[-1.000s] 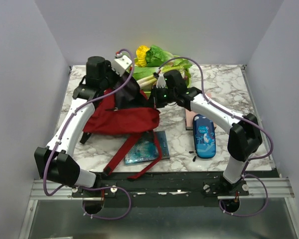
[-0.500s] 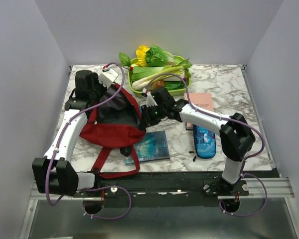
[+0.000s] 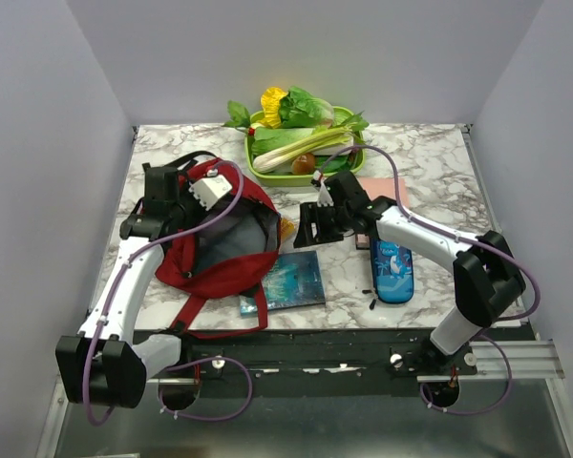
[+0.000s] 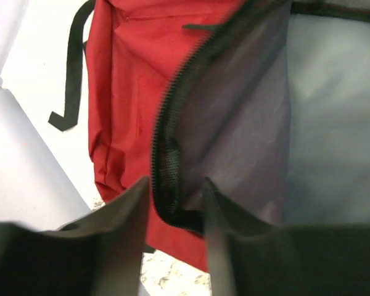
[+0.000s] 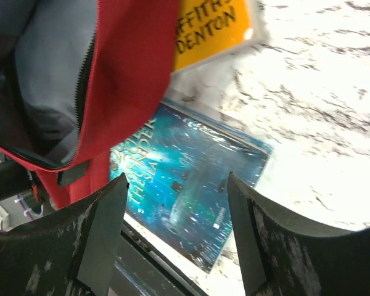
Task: Pack the student bag
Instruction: Adjust the book at the center of the board.
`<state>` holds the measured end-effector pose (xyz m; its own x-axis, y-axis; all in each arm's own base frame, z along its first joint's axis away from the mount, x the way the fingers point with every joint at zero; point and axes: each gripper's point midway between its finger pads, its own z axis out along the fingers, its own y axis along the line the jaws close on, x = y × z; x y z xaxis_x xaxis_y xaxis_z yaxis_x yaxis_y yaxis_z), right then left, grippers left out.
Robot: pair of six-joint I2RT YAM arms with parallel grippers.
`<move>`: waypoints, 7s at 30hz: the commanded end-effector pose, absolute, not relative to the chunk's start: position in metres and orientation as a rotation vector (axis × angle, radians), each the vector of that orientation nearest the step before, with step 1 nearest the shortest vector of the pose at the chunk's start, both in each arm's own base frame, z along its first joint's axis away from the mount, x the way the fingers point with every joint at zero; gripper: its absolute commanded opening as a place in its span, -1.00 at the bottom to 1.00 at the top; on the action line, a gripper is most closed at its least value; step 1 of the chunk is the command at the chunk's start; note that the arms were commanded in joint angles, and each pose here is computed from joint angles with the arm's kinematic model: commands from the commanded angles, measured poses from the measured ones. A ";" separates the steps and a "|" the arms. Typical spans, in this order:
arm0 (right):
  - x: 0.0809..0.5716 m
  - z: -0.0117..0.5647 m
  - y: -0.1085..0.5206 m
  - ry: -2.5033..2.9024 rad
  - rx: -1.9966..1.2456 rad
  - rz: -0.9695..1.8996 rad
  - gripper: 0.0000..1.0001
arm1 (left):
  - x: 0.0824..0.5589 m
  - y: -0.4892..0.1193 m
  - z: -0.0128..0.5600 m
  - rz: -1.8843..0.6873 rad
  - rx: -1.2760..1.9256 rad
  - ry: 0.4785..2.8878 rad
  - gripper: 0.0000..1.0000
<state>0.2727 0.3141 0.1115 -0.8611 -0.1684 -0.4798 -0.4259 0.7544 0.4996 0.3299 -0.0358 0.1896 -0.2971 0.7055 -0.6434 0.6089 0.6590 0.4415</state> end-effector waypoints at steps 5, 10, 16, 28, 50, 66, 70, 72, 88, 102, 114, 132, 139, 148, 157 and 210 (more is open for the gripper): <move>0.283 0.090 0.286 2.557 -0.430 0.749 0.47 | 0.321 -0.066 0.255 -0.022 1.072 1.833 0.28; 0.293 0.081 0.290 2.565 -0.447 0.733 0.47 | 0.294 -0.137 0.314 -0.405 1.193 1.640 0.76; 0.300 0.066 0.283 2.570 -0.422 0.701 0.46 | 0.226 -0.228 0.282 -0.751 1.452 1.467 0.97; 0.321 0.053 0.298 2.493 -0.440 0.746 0.37 | 0.170 -0.279 0.141 -0.902 1.761 1.532 0.97; 0.247 0.034 0.295 2.537 -0.575 1.000 -0.01 | 0.172 -0.234 0.031 -0.433 2.021 1.562 0.97; 0.205 0.069 0.241 2.581 -0.646 0.758 -0.20 | 0.193 -0.293 0.061 -0.503 1.966 1.433 0.97; 0.235 0.073 0.253 2.544 -0.649 0.700 0.10 | 0.192 -0.288 0.072 -0.491 1.940 1.452 0.97; 0.250 0.070 0.264 2.528 -0.642 0.710 0.24 | 0.189 -0.278 0.070 -0.475 1.936 1.489 0.97; 0.258 0.033 0.270 2.562 -0.604 0.826 0.24 | 0.184 -0.260 0.067 -0.444 1.876 1.537 0.97; 0.238 0.014 0.266 2.636 -0.566 0.884 0.21 | 0.162 -0.278 0.045 -0.381 2.157 1.195 0.97; 0.221 0.007 0.265 2.670 -0.544 0.955 0.12 | 0.181 -0.295 0.032 -0.141 2.065 1.103 0.97; 0.176 0.030 0.268 2.651 -0.576 1.206 -0.02 | 0.273 -0.314 0.191 0.132 1.582 1.031 0.97; 0.174 0.028 0.273 2.670 -0.599 1.196 0.10 | 0.296 -0.309 0.234 0.166 1.485 0.991 0.97; 0.179 0.033 0.278 2.667 -0.569 1.212 0.29 | 0.304 -0.327 0.258 0.131 1.420 0.949 0.97; 0.197 0.032 0.265 2.679 -0.518 1.002 0.31 | 0.312 -0.326 0.255 0.078 1.420 1.053 0.97; 0.289 0.027 0.256 2.492 -0.373 0.880 -0.31 | 0.241 -0.217 0.067 -0.690 1.499 2.070 0.77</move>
<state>0.3056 0.2733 0.0355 -0.8355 -0.1031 -0.5397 -0.4497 0.6928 0.5638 0.2340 -0.2476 0.0681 -0.2232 0.6802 -0.6982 0.9719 0.2105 -0.1057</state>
